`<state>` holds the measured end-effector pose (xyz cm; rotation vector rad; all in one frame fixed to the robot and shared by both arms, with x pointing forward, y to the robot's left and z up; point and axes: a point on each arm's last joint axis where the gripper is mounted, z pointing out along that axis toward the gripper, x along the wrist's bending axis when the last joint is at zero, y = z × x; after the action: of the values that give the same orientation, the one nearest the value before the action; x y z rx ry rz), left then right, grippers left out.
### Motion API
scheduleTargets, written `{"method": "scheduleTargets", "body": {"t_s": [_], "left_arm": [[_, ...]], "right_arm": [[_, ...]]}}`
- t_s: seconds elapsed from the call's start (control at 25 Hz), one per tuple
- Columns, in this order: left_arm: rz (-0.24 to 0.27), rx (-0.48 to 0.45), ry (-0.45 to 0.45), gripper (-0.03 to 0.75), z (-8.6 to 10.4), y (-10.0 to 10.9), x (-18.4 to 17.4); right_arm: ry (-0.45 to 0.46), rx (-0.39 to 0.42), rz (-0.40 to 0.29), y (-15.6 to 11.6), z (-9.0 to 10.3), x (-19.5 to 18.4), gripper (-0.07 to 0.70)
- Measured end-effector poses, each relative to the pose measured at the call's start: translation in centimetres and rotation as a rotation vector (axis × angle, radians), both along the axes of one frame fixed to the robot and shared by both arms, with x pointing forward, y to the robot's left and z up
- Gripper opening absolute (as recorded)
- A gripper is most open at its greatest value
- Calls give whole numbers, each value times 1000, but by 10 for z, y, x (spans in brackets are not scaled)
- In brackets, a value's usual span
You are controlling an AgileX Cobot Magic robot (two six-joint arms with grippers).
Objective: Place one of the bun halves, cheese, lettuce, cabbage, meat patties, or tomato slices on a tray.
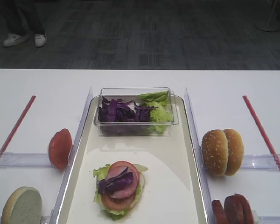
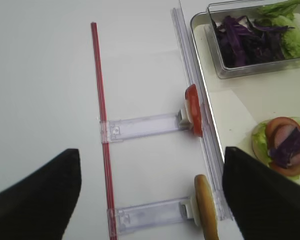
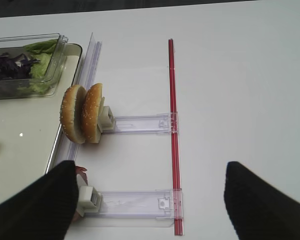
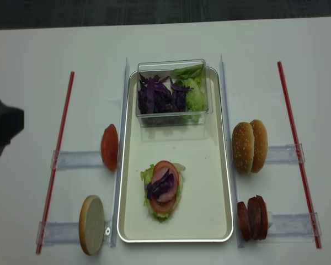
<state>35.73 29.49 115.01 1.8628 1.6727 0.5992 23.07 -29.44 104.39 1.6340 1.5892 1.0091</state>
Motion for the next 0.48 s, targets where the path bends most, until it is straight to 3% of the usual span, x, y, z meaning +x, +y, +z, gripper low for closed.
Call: {"method": "scheduleTargets", "body": {"t_s": [0.2,0.48], "left_arm": [[13,-11,-16,549,-12,-2,-40],[91,-6,-61,549,-38,0,-83]], "right_arm": [[0,0,0,0,0,0,613],[0,0,0,0,0,0,613]]}}
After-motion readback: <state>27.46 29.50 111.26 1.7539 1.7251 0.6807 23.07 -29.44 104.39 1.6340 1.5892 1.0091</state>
